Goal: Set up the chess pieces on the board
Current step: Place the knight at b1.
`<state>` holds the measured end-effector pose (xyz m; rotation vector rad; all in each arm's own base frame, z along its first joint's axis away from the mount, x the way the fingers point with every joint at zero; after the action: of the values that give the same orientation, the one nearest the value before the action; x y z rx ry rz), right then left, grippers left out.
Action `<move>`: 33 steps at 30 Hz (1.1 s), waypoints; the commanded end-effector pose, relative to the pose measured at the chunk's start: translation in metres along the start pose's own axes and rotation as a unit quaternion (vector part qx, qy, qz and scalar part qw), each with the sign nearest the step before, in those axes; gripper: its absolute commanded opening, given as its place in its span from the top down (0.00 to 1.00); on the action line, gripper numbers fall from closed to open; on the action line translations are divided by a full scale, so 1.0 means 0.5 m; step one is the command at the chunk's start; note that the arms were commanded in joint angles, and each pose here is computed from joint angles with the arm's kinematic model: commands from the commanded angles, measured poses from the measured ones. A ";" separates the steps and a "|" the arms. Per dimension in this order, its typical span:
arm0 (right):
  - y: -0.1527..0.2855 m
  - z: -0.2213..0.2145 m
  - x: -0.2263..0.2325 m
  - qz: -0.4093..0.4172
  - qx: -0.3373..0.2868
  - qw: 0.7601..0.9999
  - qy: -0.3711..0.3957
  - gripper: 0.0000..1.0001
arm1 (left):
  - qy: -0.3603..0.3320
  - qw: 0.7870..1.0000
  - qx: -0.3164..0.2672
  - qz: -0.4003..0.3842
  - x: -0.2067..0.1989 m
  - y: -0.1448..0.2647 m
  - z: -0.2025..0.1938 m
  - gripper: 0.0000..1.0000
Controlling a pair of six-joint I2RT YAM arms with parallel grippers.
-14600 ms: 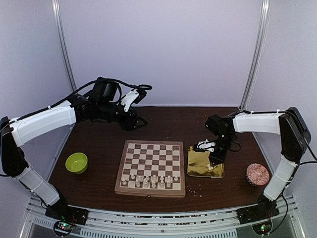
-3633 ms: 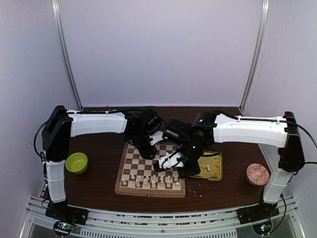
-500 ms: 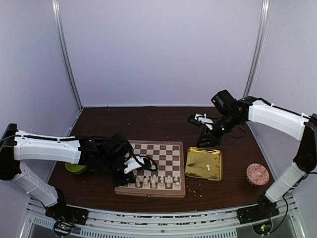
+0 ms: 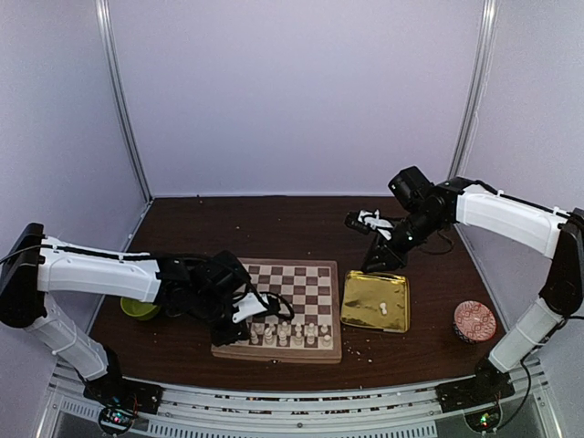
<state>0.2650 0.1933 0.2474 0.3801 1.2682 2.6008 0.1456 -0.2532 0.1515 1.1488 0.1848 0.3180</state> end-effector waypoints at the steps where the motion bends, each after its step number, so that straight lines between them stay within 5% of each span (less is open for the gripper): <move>1: -0.007 -0.009 -0.004 0.010 0.007 1.000 -0.007 0.76 | 0.004 1.000 0.002 0.016 0.005 -0.001 0.012 0.95; 19: -0.003 -0.008 -0.001 0.016 0.012 1.000 -0.004 0.74 | 0.003 0.999 -0.022 0.028 0.004 0.056 0.014 0.78; 27: 0.118 0.023 0.002 -0.157 0.016 0.986 0.060 0.73 | -0.020 0.986 -0.091 0.139 0.034 0.211 0.076 0.69; 29: 0.157 0.024 -0.015 -0.267 0.021 0.962 0.057 0.61 | -0.016 0.971 -0.140 0.194 0.053 0.255 0.109 0.59; 31: 0.178 0.015 -0.044 -0.348 0.003 0.937 0.018 0.04 | 0.000 0.954 -0.184 0.238 0.076 0.283 0.135 0.43; 33: 0.163 -0.006 -0.066 -0.326 0.010 0.945 0.005 0.00 | 0.021 0.940 -0.225 0.256 0.104 0.300 0.161 0.30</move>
<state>0.2656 0.1550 0.3061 -0.0229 1.2184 2.2475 0.1675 -0.2465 0.2888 0.8857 -0.0811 0.6164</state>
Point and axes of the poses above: each gripper's point midway between its finger pads, its own y axis back along the fingers, its own x axis along the line the jaws close on, z = x × y, the point moved 10 cm from there along y, back along the fingers, and after that the axes turned 3 degrees about y, right-handed, at the moved point
